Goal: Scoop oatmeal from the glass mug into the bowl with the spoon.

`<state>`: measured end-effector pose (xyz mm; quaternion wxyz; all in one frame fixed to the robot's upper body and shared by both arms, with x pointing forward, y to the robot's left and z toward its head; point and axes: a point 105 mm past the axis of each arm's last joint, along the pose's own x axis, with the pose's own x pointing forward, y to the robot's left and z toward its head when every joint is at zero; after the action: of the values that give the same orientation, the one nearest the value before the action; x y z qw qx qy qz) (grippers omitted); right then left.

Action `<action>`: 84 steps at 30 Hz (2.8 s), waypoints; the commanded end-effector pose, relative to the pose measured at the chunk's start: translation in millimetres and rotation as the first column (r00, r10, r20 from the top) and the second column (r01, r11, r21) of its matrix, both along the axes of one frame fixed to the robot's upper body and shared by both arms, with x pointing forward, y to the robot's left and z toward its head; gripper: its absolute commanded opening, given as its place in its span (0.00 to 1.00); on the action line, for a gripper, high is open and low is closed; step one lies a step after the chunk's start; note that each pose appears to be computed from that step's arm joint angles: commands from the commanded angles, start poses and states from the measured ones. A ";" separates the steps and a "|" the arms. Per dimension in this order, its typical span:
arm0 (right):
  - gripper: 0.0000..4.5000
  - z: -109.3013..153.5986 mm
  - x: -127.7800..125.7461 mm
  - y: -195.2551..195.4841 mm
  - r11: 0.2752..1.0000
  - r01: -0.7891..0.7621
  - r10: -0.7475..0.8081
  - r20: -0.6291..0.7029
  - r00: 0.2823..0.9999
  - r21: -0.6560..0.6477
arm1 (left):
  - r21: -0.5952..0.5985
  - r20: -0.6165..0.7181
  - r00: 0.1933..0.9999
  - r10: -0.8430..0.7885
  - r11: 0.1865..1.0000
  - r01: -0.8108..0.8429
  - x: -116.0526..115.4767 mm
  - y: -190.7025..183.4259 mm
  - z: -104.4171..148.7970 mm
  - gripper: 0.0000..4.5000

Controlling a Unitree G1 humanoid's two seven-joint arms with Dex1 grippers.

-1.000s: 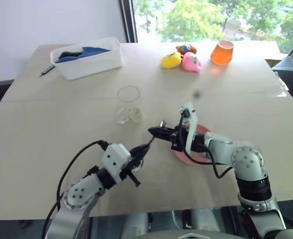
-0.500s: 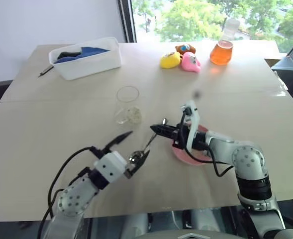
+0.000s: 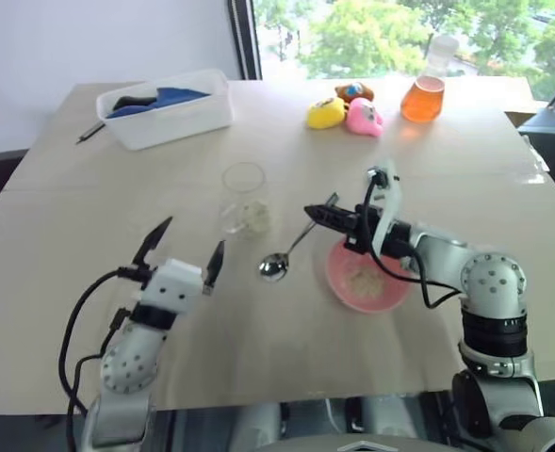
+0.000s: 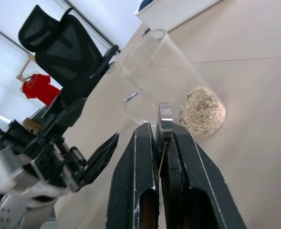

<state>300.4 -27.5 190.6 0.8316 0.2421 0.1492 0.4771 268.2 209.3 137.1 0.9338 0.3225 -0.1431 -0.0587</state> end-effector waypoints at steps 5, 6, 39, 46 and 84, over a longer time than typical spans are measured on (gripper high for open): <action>0.00 14.4 0.6 -3.4 1.000 0.012 -0.013 0.052 0.999 0.020 | -0.015 -0.013 1.000 -0.019 1.000 0.018 37.5 -6.0 7.1 0.98; 0.00 14.2 0.8 -3.7 1.000 0.015 -0.016 0.052 0.998 0.020 | -0.027 -0.015 1.000 -0.018 0.999 0.018 41.7 -5.8 7.7 0.98; 0.00 144.9 31.5 23.6 0.997 0.067 -0.077 0.540 0.838 0.039 | -0.135 -0.057 0.991 -0.118 0.985 0.109 82.0 -17.6 17.0 0.17; 0.00 129.1 33.0 35.0 0.997 0.045 -0.004 0.561 0.828 -0.060 | -0.144 -0.052 0.992 -0.116 0.984 0.107 82.6 -14.7 18.7 0.01; 0.00 41.9 47.5 42.6 0.951 0.062 0.080 0.437 0.896 -0.302 | -0.066 -0.105 0.954 -0.282 0.959 0.276 96.7 -45.2 59.8 0.01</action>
<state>349.1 19.1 224.1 0.8650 -0.0338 0.0295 0.4997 367.5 166.9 171.8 0.9415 0.2490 -0.0861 -0.2103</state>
